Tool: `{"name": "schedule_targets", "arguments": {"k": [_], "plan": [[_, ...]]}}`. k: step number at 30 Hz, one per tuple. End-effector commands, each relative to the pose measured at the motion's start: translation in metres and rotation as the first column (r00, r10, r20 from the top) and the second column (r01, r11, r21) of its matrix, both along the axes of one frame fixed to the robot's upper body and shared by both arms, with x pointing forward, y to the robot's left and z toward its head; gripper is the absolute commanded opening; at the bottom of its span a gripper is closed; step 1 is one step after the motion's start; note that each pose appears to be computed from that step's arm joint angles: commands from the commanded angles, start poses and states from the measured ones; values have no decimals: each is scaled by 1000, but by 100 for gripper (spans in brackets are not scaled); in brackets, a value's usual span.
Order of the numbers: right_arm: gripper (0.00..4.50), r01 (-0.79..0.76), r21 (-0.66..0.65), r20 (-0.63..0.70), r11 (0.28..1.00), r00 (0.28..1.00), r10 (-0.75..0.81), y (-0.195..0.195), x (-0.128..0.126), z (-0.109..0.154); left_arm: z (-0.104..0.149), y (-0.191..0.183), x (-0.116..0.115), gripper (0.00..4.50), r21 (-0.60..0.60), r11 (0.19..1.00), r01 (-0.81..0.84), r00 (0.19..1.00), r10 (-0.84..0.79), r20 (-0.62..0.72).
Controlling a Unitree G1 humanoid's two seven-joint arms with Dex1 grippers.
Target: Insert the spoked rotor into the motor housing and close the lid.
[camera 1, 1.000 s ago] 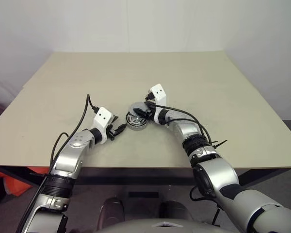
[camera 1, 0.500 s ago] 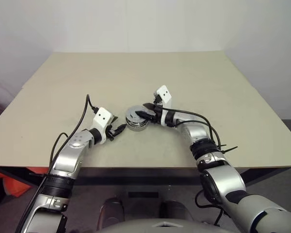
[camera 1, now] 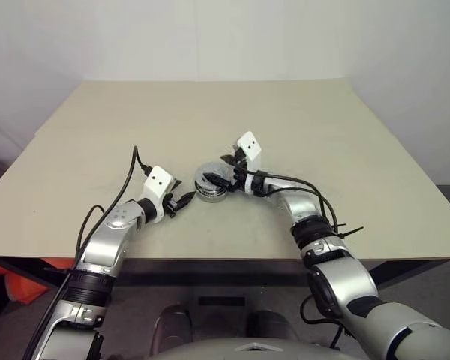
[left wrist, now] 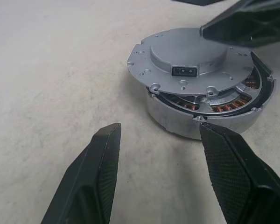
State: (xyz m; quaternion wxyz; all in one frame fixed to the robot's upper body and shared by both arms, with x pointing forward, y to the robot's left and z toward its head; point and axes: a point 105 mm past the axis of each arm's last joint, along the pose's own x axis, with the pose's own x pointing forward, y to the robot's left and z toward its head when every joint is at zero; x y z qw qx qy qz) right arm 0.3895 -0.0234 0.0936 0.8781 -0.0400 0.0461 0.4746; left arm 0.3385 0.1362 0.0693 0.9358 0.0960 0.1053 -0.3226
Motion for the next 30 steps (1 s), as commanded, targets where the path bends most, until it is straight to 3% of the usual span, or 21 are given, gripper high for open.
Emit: {"name": "schedule_targets", "arguments": {"k": [1,11,21,30], "plan": [[447,-30,3,69,1000,997,30,12,-1,14,10,4,2,280,1,1000,-8,999,8,41],[447,-15,-33,44,999,999,16,18,-1,-2,10,5,2,280,2,1000,-12,999,12,40],[447,31,-27,68,999,997,-29,10,10,6,9,4,0,280,2,1000,-10,999,10,37],[447,-22,-89,49,996,998,26,15,0,-11,9,5,0,280,4,1000,-12,999,12,37]]}}
